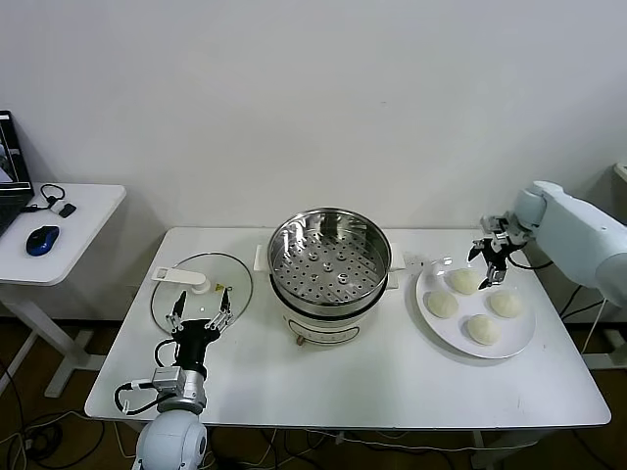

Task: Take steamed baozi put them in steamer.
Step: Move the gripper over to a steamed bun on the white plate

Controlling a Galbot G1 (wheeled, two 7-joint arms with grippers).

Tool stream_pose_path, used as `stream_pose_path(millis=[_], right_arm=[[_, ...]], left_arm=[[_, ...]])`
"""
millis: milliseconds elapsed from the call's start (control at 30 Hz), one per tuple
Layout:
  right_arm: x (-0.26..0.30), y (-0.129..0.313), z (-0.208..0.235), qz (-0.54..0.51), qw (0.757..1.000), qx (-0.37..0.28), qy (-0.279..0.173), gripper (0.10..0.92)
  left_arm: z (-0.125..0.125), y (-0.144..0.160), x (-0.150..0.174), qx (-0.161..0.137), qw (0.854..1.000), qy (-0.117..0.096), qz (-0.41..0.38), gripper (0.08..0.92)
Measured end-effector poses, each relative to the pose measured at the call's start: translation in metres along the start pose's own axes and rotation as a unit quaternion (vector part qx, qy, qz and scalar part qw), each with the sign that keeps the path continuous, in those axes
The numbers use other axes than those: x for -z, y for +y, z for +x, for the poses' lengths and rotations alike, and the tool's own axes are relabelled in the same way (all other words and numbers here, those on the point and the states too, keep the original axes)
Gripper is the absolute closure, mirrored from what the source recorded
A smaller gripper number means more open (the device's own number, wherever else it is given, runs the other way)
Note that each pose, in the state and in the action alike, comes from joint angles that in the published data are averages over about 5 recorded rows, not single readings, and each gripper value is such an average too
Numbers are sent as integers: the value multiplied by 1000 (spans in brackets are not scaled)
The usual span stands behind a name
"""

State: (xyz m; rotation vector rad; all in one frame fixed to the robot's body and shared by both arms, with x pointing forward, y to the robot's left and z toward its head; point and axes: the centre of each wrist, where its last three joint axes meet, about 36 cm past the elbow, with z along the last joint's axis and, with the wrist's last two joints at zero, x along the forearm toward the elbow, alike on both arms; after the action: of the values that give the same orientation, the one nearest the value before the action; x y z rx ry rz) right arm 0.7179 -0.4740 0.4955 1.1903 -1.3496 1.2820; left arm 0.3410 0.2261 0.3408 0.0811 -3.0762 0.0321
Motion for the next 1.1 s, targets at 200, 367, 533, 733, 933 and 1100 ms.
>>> stream_pose_path(millis=[200,367,533,733,933,1100], right_arm=[[-3,1,-9,-6,1000,2,4,200],[-3,2,-18,-10,1000,2,2,200],[-2,2,-23,-10,1000,-3,-3,200],[0,3,-31,-12,1000,-8,-9,200],[0,6,-38,-17,1000,-12,-12,200],[1,6,-42,-19,1000,-19,-13,200]], left_arm=[[-1,3,-3,-1,1000,1,-1,177],[-1,4,-6,-2,1000,3,-2,177],[-1,5,-7,-2,1000,1,-4,177],[1,5,-10,-3,1000,1,-5,177],[4,5,-13,-3,1000,2,-5,177],[4,5,-14,-2,1000,1,-5,177]])
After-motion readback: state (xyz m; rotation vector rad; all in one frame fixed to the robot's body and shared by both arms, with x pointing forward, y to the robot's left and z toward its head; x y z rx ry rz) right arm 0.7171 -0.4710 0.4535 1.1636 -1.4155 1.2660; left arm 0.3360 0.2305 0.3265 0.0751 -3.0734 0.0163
